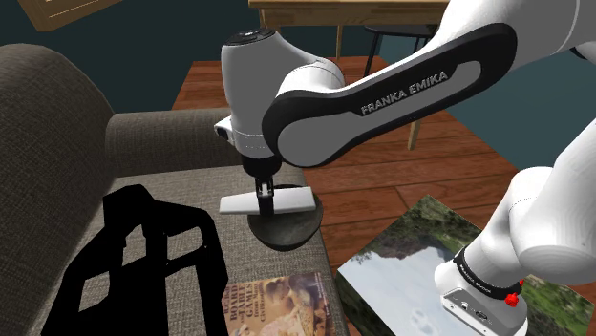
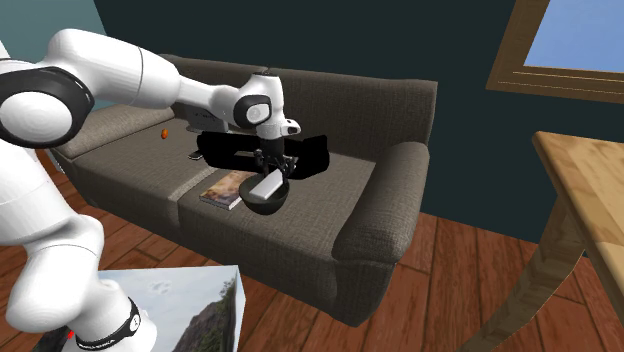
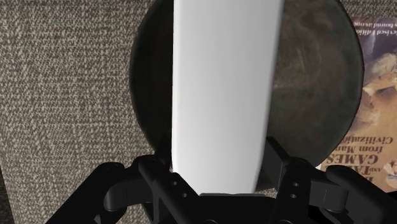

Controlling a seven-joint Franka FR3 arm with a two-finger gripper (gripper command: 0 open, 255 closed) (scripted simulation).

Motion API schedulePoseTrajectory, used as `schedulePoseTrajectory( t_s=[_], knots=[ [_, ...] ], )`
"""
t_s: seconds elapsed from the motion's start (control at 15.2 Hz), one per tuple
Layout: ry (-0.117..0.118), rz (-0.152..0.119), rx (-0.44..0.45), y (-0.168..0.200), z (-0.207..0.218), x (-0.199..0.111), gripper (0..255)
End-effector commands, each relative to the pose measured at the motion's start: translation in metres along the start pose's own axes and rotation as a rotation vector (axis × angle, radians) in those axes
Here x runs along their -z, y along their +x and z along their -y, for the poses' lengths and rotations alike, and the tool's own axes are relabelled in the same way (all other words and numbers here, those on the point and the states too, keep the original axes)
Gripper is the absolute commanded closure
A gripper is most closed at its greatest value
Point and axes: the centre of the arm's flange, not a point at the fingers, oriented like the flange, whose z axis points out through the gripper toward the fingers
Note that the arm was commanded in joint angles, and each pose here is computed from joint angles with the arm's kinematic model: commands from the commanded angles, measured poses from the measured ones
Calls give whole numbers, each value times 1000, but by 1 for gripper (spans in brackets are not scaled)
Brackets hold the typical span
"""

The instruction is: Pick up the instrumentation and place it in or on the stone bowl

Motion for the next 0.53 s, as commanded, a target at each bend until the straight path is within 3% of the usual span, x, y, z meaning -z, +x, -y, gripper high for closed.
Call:
schedulePoseTrajectory(
  t_s=[0.0, 0.2, 0.26, 0.46],
  knots=[
    [0, -1, 0, 0, 0, 0, 255],
    [0, -1, 0, 0, 0, 0, 255],
    [0, -1, 0, 0, 0, 0, 0],
    [0, -1, 0, 0, 0, 0, 0]
  ],
)
